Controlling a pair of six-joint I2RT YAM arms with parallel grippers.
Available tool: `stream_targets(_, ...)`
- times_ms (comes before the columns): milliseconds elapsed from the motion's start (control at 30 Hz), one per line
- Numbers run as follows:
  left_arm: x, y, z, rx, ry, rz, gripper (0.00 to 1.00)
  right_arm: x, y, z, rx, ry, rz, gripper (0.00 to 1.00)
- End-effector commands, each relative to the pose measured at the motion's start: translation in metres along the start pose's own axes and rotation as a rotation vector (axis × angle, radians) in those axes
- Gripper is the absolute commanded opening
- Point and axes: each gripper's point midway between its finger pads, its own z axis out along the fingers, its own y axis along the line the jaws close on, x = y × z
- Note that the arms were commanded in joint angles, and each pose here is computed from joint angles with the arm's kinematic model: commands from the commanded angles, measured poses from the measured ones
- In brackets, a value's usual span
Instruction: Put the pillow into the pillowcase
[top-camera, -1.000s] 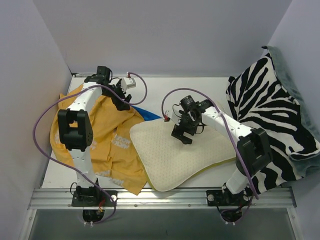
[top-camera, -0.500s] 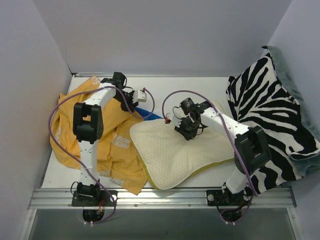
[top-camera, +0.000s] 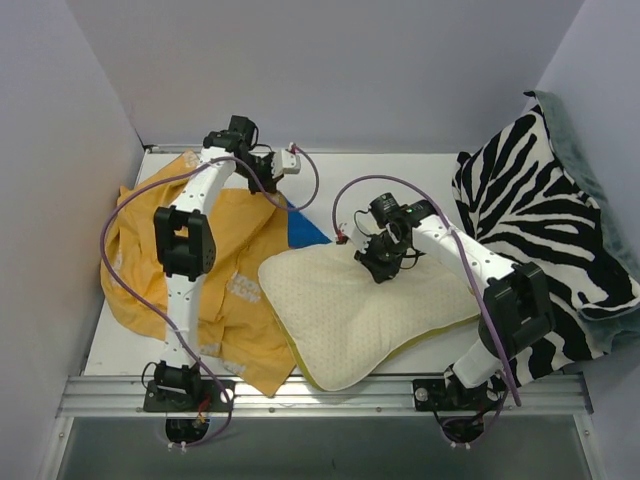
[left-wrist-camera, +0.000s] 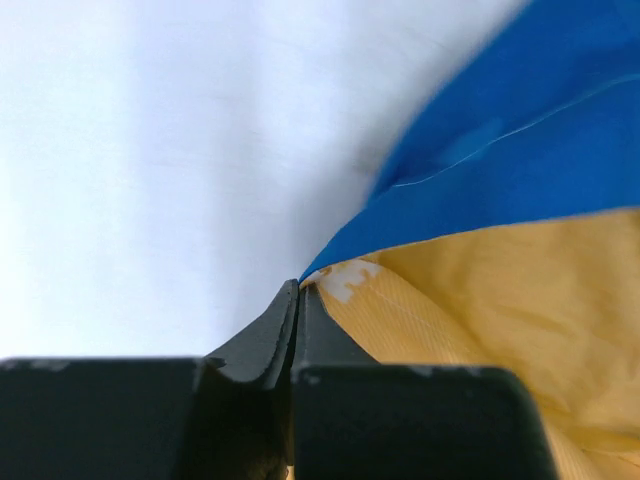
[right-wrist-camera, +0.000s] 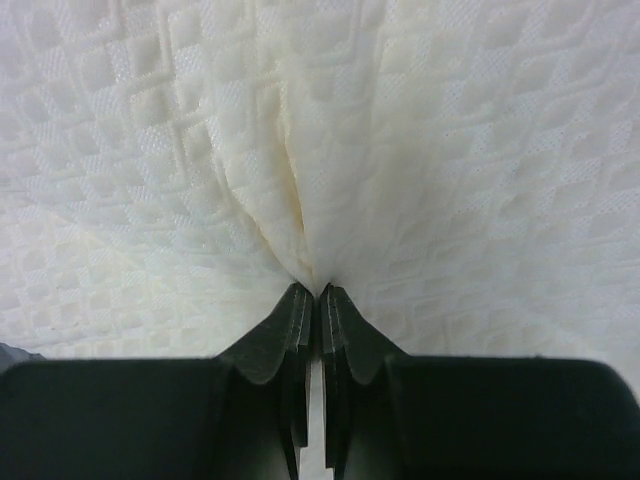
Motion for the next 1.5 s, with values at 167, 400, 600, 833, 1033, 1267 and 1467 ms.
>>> stream_targets(167, -0.039, 0.125, -0.003, -0.463, -0.145, -0.252, 0.00, 0.004, 0.025, -0.031, -0.041, -0.003, 0.068, 0.00)
stream_targets(400, -0.003, 0.142, 0.003, -0.596, -0.052, -0.396, 0.63, -0.002, -0.016, -0.023, 0.015, 0.021, 0.232, 0.00)
stream_targets(600, -0.025, 0.100, -0.122, -0.669, -0.133, -0.552, 0.86, -0.026, -0.050, -0.034, 0.049, -0.064, 0.453, 0.00)
stream_targets(833, 0.011, -0.014, -0.146, -0.567, 0.009, -0.720, 0.87, -0.057, -0.048, -0.050, 0.021, -0.182, 0.475, 0.00)
stream_targets(1033, 0.037, -0.060, -0.128, -0.475, 0.018, -0.893, 0.86, -0.050, -0.028, -0.074, -0.028, -0.266, 0.366, 0.00)
stream_targets(1267, 0.052, -0.081, -0.087, -0.413, 0.053, -1.053, 0.83, -0.090, -0.056, -0.110, 0.016, -0.398, 0.376, 0.00)
stream_targets(1467, 0.061, -0.101, -0.081, -0.382, 0.069, -1.095, 0.82, -0.105, -0.103, -0.072, 0.073, -0.361, 0.436, 0.00)
